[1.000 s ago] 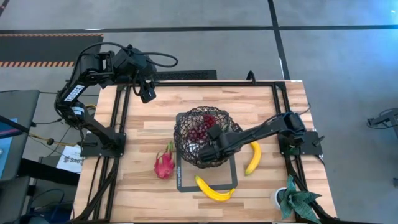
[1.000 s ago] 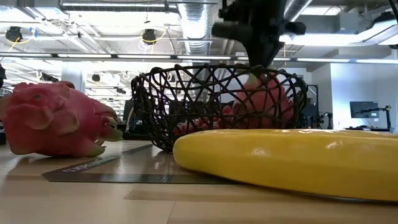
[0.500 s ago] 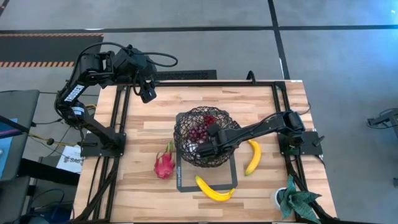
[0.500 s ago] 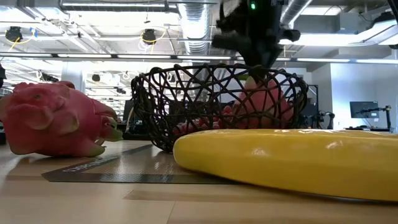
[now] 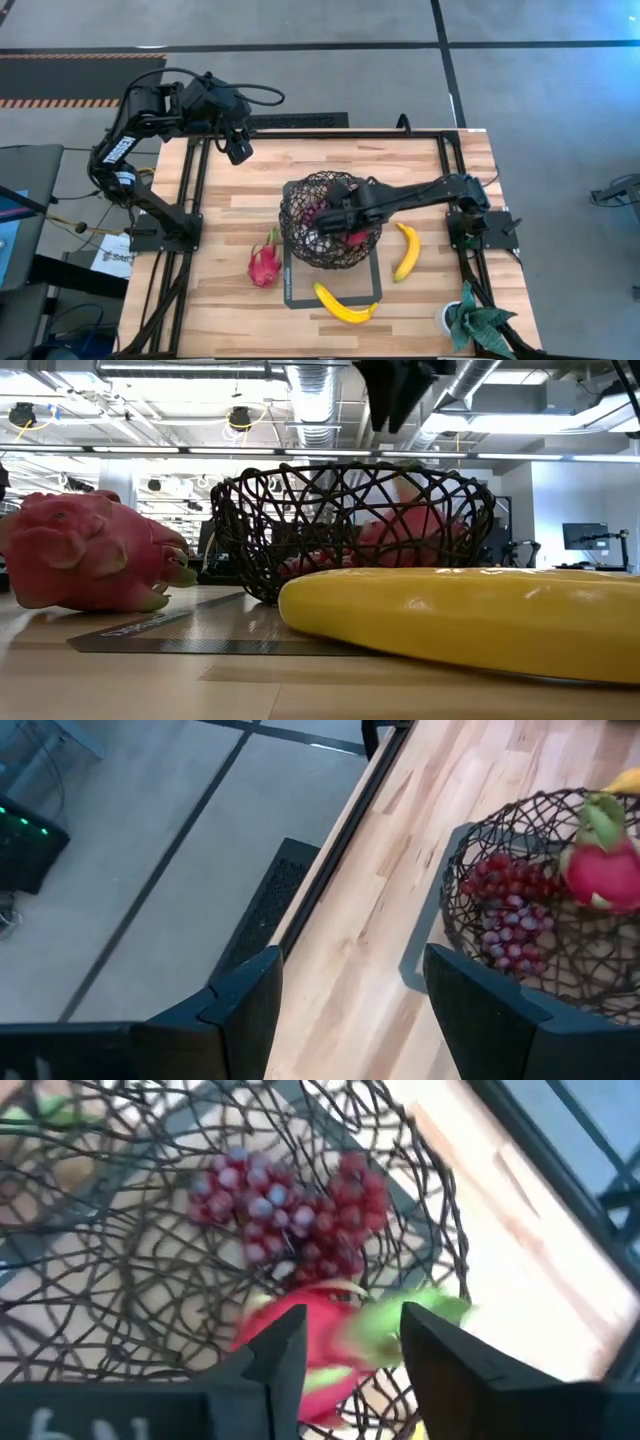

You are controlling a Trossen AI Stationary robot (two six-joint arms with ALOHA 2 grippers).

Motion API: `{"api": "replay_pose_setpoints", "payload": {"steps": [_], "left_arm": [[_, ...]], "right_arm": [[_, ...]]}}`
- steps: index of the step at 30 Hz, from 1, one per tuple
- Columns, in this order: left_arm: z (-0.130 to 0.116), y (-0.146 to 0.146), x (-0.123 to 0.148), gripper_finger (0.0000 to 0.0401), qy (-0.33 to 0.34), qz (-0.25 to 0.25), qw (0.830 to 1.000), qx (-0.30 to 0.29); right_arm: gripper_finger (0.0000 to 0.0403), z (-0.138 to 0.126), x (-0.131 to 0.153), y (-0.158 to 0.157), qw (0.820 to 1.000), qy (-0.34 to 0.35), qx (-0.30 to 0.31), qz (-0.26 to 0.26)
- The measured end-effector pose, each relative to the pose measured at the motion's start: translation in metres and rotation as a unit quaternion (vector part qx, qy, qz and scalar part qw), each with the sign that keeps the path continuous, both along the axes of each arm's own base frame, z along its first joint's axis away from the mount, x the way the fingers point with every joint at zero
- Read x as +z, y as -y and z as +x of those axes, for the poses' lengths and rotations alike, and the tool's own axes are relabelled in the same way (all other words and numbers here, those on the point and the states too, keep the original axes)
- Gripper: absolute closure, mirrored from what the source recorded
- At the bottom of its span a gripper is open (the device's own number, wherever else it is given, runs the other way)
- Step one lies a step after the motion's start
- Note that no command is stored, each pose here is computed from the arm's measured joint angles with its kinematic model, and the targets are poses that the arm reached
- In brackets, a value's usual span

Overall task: Build produce basket
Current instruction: Put the red dragon fruit into the black wire basket

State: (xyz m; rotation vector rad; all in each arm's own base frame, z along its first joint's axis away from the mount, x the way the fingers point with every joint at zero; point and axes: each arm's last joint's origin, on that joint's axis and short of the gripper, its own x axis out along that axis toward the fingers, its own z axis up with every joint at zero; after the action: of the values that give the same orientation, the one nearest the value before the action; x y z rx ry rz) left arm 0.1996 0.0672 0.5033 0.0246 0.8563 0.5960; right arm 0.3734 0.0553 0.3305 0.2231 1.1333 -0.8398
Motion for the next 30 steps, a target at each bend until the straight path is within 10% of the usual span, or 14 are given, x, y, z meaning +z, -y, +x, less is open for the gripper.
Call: {"api": "replay_pose_setpoints", "payload": {"steps": [7, 16, 30], "left_arm": [[-0.001, 0.015, -0.013, 0.0173, 0.015, -0.050, 0.998, 0.023], [-0.006, 0.047, -0.124, 0.0173, -0.065, -0.174, 0.972, 0.143], [0.014, 0.101, -0.221, 0.0173, -0.142, -0.516, 0.844, 0.030]], "right_arm": [[0.0186, -0.017, 0.034, 0.019, 0.997, 0.016, 0.042, -0.064], [0.0191, -0.068, 0.091, 0.049, 0.992, 0.070, 0.043, -0.096], [0.0197, -0.110, 0.124, 0.053, 0.986, 0.101, 0.080, -0.110]]}}
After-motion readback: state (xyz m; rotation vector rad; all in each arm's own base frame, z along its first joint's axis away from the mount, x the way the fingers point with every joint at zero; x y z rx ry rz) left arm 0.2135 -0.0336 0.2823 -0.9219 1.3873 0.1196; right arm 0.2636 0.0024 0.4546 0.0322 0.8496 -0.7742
